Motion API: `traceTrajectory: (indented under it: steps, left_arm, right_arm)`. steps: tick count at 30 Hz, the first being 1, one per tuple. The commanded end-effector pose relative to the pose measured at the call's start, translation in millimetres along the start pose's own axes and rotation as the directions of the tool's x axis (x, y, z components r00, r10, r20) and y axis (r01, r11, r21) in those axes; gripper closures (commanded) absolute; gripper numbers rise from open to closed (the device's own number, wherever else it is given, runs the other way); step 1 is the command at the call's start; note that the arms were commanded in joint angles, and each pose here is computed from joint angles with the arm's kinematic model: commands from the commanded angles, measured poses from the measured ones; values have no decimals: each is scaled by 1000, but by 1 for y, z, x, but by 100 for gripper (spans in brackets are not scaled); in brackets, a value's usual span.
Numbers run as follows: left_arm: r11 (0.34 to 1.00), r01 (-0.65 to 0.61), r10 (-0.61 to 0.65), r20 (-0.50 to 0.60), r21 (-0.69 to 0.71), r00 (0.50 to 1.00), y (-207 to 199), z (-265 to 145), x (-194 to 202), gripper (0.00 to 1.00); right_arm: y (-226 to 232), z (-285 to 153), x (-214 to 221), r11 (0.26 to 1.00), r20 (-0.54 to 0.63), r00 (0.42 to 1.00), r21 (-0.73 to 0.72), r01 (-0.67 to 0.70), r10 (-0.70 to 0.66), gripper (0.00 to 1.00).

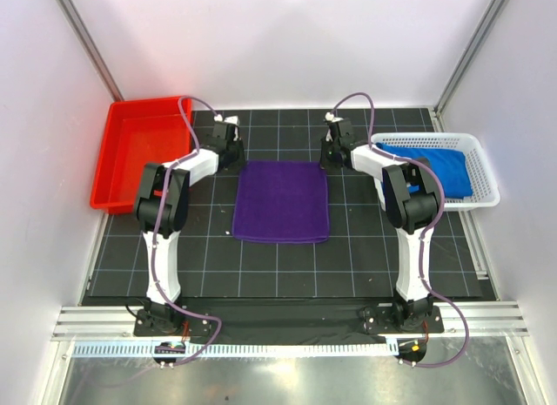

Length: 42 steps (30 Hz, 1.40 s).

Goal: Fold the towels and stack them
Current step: Fold the towel

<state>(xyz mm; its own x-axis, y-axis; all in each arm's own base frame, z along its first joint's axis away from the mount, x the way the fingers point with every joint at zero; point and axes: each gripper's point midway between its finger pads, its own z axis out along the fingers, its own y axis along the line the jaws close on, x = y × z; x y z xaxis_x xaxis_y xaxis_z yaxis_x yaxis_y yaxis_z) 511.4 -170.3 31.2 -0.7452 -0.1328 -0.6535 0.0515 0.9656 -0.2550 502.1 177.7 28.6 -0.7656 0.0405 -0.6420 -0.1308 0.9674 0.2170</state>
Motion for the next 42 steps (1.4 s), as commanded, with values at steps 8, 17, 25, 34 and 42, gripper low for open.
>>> traceTrajectory:
  steps: [8, 17, 25, 34, 42]
  left_arm:
    - [995, 14, -43, 295, 100, 954, -19, -55, -79, 100]
    - [981, 21, -80, 303, 194, 950, -28, -75, -56, 100]
    - [970, 67, -136, 291, 233, 947, -25, -90, -29, 100]
    - [962, 96, -169, 286, 254, 943, -22, -114, -7, 100]
    - [957, 134, -197, 240, 256, 950, -17, -132, 26, 100]
  right_arm:
    - [18, -50, -72, 998, 242, 970, -67, 10, 7, 99]
    - [22, -75, -58, 994, 285, 958, -112, 12, 21, 99]
    - [29, -90, -26, 991, 267, 963, -133, 11, 25, 99]
    - [41, -112, 4, 992, 259, 966, -126, 31, 3, 99]
    - [48, -128, 33, 991, 238, 971, -126, 36, -5, 99]
